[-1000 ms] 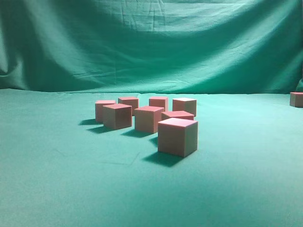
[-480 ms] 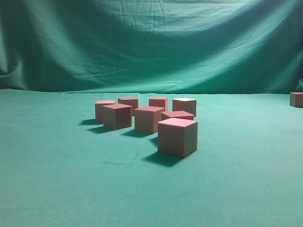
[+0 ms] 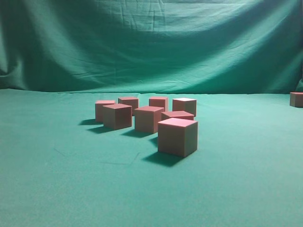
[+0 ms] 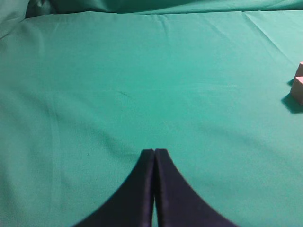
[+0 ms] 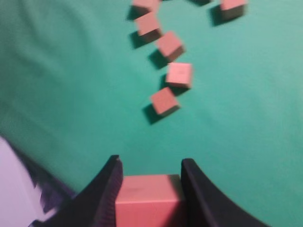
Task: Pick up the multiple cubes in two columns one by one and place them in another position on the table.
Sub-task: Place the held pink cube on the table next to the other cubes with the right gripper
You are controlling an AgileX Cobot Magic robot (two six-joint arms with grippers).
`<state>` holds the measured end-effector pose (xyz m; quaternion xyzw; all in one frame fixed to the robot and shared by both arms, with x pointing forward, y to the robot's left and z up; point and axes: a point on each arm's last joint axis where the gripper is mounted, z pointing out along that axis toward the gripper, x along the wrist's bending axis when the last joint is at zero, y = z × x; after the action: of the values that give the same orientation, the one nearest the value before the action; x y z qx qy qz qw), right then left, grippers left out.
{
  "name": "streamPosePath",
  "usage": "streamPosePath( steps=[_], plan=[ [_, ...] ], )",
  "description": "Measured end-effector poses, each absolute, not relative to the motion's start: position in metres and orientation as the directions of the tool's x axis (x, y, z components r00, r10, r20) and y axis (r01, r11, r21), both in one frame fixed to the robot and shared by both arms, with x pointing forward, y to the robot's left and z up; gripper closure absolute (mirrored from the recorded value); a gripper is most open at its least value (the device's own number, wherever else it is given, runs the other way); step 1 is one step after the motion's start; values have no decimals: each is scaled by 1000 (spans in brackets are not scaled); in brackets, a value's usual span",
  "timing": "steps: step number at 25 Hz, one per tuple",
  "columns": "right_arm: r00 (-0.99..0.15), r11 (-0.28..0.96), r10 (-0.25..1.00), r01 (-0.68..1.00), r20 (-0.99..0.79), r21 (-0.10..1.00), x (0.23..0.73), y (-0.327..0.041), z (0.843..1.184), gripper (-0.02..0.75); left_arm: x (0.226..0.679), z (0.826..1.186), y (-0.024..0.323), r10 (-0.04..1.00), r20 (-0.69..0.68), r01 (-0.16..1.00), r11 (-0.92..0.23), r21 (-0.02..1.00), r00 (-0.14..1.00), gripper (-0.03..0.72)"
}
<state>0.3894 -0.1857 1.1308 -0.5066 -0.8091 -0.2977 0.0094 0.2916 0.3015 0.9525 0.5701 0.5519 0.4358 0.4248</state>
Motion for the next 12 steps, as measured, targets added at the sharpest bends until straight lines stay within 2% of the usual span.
streamPosePath(
  steps=[3, 6, 9, 12],
  plan=[
    [-568, 416, 757, 800, 322, 433, 390, -155, 1117, 470, 292, 953, 301, 1000, 28, 259, -30, 965, 11, 688],
    [-634, 541, 713, 769, 299, 341, 391, -122, 1090, 470, 292, 953, 301, 1000, 28, 259, -30, 965, 11, 688],
    [-727, 686, 659, 686, 194, 243, 393, -90, 1062, 470, 292, 953, 301, 1000, 28, 259, -30, 965, 11, 688],
    [-799, 778, 595, 600, 90, 186, 398, -63, 1044, 470, 292, 953, 301, 1000, 28, 259, -30, 965, 11, 688]
  ],
)
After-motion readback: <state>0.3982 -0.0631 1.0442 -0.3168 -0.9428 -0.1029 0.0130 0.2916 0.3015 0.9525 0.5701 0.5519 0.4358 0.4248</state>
